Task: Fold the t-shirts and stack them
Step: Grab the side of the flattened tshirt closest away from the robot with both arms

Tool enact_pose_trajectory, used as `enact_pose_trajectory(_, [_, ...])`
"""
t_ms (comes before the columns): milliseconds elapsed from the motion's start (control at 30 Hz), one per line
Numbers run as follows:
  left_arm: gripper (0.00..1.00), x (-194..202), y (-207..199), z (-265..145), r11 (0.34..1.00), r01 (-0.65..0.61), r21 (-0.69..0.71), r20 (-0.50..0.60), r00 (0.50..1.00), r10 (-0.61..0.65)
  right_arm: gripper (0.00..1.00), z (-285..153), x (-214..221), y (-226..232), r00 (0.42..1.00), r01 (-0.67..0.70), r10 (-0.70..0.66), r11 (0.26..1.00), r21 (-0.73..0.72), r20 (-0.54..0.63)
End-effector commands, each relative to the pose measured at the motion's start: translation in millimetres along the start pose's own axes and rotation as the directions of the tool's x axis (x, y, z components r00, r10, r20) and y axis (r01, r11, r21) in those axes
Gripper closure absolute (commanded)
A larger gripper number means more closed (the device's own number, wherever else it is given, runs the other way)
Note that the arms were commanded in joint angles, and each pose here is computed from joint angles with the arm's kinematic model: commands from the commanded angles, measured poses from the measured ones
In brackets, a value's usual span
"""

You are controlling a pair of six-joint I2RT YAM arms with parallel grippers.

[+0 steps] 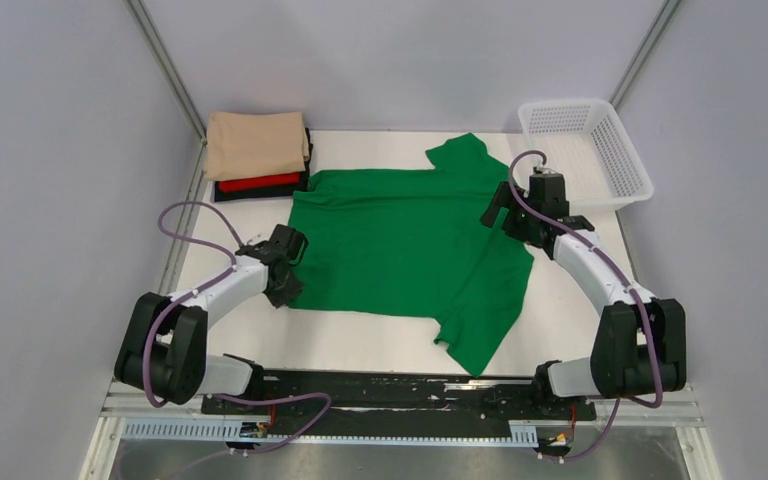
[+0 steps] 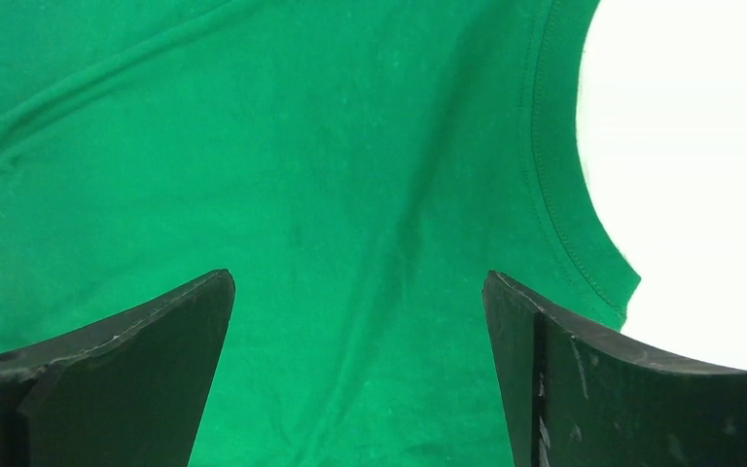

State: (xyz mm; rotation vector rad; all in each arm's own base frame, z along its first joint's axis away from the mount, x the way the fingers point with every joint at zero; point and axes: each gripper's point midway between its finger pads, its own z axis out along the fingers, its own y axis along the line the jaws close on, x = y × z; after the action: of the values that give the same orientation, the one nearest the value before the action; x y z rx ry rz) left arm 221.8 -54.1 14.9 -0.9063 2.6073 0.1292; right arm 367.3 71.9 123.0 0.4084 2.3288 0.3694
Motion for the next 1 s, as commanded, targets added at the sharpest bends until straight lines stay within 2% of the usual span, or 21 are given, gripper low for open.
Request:
enact_pose_trajectory(0, [0.78, -8, -16, 13, 0.999, 0.025, 0.037, 0.034, 0.999, -0.026, 0.00, -15, -2, -2, 0.999, -0.018, 0.017, 1.000, 0.013, 0.033])
enact_pose_trajectory(33, [0.82, -8, -19, 14, 0.999, 0.022, 0.048, 0.031, 0.999, -0.024, 0.00, -18, 0, -3, 0.999, -0.021, 0.020, 1.000, 0.016, 0.030])
enact_pose_trajectory(67, [0.95, -8, -20, 14, 0.998, 0.021, 0.053, 0.030, 0.999, -0.023, 0.00, -20, 3, -4, 1.000, -0.020, 0.020, 1.000, 0.016, 0.022])
enact_pose_trajectory(133, [1.00, -9, -22, 13, 0.998, 0.019, 0.064, 0.030, 0.999, -0.021, 0.00, -28, 13, -3, 1.000, -0.002, 0.002, 1.000, 0.007, -0.009])
enact_pose_trajectory(267, [1.00, -11, -24, 5, 0.996, 0.005, 0.090, 0.035, 0.999, -0.008, 0.00, -47, 45, -9, 0.994, 0.047, -0.037, 0.994, 0.094, -0.104])
enact_pose_trajectory(333, [1.00, -12, -21, 1, 0.996, -0.003, 0.089, 0.041, 0.999, 0.000, 0.01, -58, 74, -6, 0.979, 0.069, -0.044, 0.990, 0.122, -0.200])
enact_pose_trajectory(500, [1.00, -10, -12, -8, 0.996, -0.012, 0.087, 0.050, 0.999, 0.008, 0.06, -94, 159, -10, 0.892, 0.139, -0.043, 0.973, 0.182, -0.450])
enact_pose_trajectory(600, [1.00, -8, -8, -11, 0.995, -0.010, 0.104, 0.058, 0.998, 0.004, 0.14, -114, 195, -20, 0.843, 0.156, -0.017, 0.964, 0.214, -0.538])
enact_pose_trajectory(800, [1.00, -6, -8, -14, 0.992, -0.010, 0.123, 0.058, 0.998, 0.003, 0.35, -129, 248, 0, 0.743, 0.155, -0.074, 0.986, 0.064, -0.666])
enact_pose_trajectory(967, [1.00, -6, -10, -15, 0.991, -0.011, 0.136, 0.054, 0.999, 0.004, 0.39, -116, 267, 15, 0.705, 0.192, -0.147, 0.981, -0.012, -0.694])
